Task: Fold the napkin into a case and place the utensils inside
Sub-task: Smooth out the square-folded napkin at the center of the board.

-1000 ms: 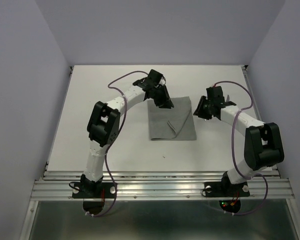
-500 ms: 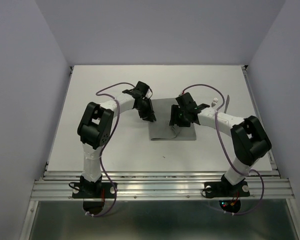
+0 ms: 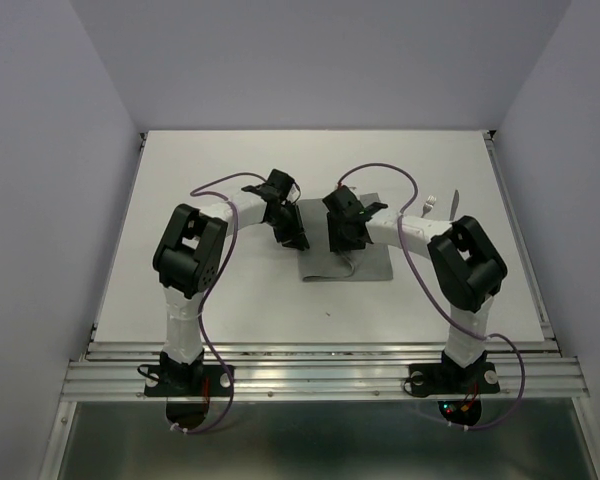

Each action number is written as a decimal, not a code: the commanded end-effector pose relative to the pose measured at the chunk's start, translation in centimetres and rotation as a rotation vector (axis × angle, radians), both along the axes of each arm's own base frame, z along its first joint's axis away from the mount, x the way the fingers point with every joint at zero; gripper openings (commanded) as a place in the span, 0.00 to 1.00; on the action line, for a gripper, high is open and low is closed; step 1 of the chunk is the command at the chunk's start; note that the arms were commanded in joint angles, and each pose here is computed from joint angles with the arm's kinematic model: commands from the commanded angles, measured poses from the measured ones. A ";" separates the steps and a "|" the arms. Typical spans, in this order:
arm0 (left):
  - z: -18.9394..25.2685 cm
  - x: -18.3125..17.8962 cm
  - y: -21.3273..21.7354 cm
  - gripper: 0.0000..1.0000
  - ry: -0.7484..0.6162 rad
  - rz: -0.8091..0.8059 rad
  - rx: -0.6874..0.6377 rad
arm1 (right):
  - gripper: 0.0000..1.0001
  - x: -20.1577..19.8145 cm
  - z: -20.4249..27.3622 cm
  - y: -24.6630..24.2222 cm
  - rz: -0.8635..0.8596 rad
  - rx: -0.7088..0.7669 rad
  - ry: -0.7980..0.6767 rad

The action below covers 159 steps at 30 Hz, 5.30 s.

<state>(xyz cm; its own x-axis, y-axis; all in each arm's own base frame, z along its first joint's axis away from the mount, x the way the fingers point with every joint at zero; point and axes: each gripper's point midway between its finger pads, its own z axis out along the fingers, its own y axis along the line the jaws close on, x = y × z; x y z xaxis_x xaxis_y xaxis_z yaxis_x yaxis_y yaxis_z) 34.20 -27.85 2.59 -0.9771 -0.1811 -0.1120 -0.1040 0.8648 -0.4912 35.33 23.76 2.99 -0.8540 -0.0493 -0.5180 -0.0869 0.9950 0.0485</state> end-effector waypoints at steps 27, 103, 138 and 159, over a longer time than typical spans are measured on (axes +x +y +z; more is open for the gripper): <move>1.2 0.3 0.8 0.28 -0.034 -0.021 0.010 | 0.01 -3.8 5.1 -6.0 -0.260 0.031 -0.191; -0.4 -9.6 1.7 0.00 0.047 -0.198 -0.082 | 0.35 -11.5 4.0 -10.4 -0.350 0.101 -0.107; -0.7 -9.7 1.7 0.00 0.053 -0.203 -0.084 | 0.40 -10.4 4.9 -10.3 -0.370 0.073 -0.127; 1.2 -11.2 2.8 0.05 0.028 -0.150 -0.090 | 0.01 -9.8 1.2 -9.7 -0.324 0.031 -0.078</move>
<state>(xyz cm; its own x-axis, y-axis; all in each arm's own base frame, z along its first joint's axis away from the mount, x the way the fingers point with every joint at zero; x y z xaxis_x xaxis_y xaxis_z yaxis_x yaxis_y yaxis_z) 23.27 -25.73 1.99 -0.9993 -0.0184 -0.0340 0.0044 0.8200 -0.5723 23.67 13.74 2.23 -0.8320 0.2237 -0.5076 0.2285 0.9721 0.0539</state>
